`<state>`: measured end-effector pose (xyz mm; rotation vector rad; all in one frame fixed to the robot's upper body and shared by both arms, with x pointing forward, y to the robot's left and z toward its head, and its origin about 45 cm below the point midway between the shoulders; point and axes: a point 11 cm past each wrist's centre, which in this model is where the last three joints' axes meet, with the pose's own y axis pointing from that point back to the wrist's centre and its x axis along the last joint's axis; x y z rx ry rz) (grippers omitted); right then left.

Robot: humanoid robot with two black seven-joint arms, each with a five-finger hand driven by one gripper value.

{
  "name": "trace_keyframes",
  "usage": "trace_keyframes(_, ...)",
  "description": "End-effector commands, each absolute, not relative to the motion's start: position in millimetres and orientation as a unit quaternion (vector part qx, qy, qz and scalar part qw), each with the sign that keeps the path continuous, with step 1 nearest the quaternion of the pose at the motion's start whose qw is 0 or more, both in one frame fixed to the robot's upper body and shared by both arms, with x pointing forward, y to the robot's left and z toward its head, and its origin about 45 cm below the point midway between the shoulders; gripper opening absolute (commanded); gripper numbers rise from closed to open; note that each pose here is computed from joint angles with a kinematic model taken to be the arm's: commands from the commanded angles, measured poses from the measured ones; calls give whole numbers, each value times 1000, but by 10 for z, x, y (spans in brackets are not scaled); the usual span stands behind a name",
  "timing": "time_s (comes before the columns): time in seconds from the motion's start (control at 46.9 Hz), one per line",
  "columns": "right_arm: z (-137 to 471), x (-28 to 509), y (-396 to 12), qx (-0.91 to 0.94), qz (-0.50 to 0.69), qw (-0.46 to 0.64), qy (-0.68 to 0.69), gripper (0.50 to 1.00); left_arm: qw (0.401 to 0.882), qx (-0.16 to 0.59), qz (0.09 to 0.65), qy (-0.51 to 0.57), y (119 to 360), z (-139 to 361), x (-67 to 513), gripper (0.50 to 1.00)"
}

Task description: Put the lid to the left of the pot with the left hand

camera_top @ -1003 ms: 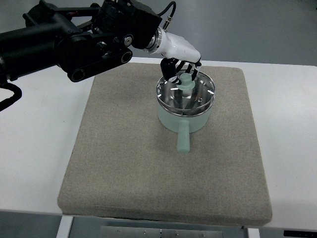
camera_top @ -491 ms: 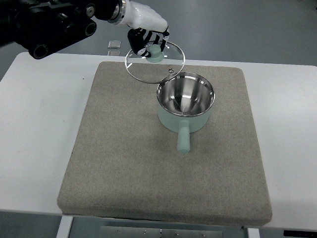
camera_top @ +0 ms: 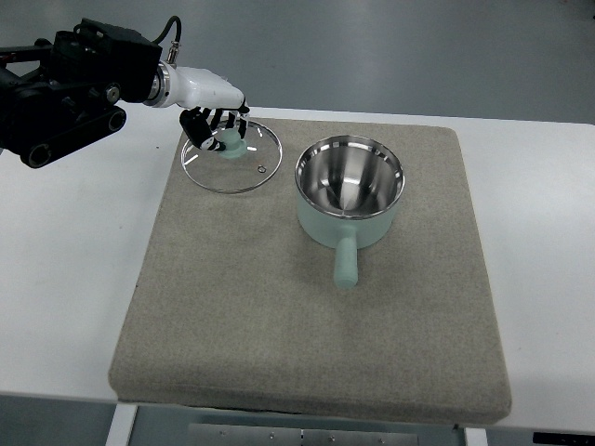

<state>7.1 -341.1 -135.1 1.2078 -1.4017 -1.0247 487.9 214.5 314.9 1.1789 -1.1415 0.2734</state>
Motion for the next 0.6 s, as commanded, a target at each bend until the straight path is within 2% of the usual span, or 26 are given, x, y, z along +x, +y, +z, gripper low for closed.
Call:
trace_keyframes(0.0,-1352,70,-3410,498,-422,491,-577,924,678,522,124,-502,2150,3111,4870,516)
trace_keyframes(0.043,-1352,70,-3410,498,-422,491,-577,924,681,520,125,-499,2160,3066,4859,602)
trace_keyframes(0.085,-1351,70,-3415,497,-422,491,-577,924,682,519,129,-499,2174,3038,4859,732)
trace_keyframes(0.107,-1351,70,-3415,497,-422,491,-577,924,683,517,131,-500,2176,3024,4857,769)
trace_keyframes(0.171,-1352,70,-3410,498,-422,491,-577,924,682,512,137,-503,2179,3001,4856,816)
trace_keyframes(0.299,-1351,70,-3415,497,-422,491,-577,924,683,512,144,-501,2213,2956,4858,970)
trace_keyframes(0.341,-1352,70,-3410,498,-422,491,-577,924,684,511,149,-499,2238,2950,4866,992)
trace_keyframes(0.427,-1352,70,-3410,498,-422,491,-577,924,691,504,169,-490,2280,2972,4881,994)
trace_keyframes(0.576,-1351,70,-3415,497,-422,491,-577,924,728,458,247,-446,2329,3104,4947,994)
